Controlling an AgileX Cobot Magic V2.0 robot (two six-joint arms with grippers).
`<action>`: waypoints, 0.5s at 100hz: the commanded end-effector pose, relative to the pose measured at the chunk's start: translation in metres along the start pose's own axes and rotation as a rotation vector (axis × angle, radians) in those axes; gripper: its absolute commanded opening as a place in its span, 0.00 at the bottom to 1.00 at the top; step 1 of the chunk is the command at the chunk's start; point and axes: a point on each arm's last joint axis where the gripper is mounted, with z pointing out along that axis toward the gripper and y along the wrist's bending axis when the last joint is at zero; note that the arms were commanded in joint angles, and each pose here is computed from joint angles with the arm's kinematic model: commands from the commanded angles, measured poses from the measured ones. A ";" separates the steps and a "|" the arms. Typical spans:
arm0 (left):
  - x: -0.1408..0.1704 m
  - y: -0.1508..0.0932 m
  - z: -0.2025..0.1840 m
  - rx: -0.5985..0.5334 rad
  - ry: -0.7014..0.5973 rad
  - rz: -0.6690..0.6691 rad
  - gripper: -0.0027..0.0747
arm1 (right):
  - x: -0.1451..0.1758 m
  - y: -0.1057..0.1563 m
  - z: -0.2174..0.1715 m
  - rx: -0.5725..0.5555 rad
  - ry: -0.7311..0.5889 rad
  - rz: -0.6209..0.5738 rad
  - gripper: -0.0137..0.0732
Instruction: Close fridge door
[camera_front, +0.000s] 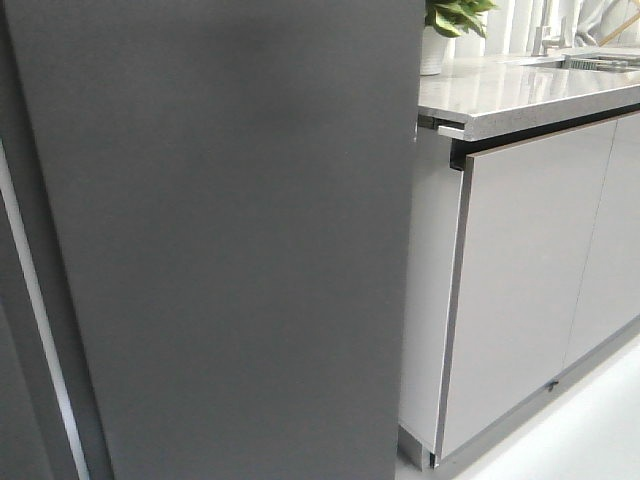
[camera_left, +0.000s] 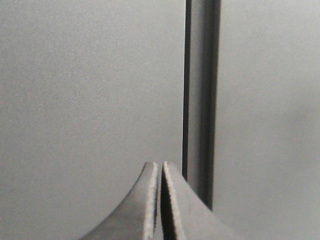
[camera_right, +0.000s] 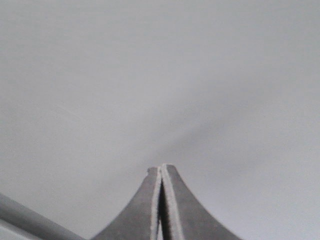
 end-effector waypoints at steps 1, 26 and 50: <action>0.004 0.000 -0.002 0.006 -0.054 -0.010 0.01 | -0.019 -0.006 -0.049 0.031 -0.173 -0.052 0.10; 0.004 0.000 -0.002 0.006 -0.054 -0.010 0.01 | 0.030 -0.054 -0.134 0.189 -0.234 -0.132 0.10; 0.004 0.000 -0.002 0.006 -0.054 -0.010 0.01 | 0.092 -0.084 -0.216 0.327 -0.332 -0.198 0.10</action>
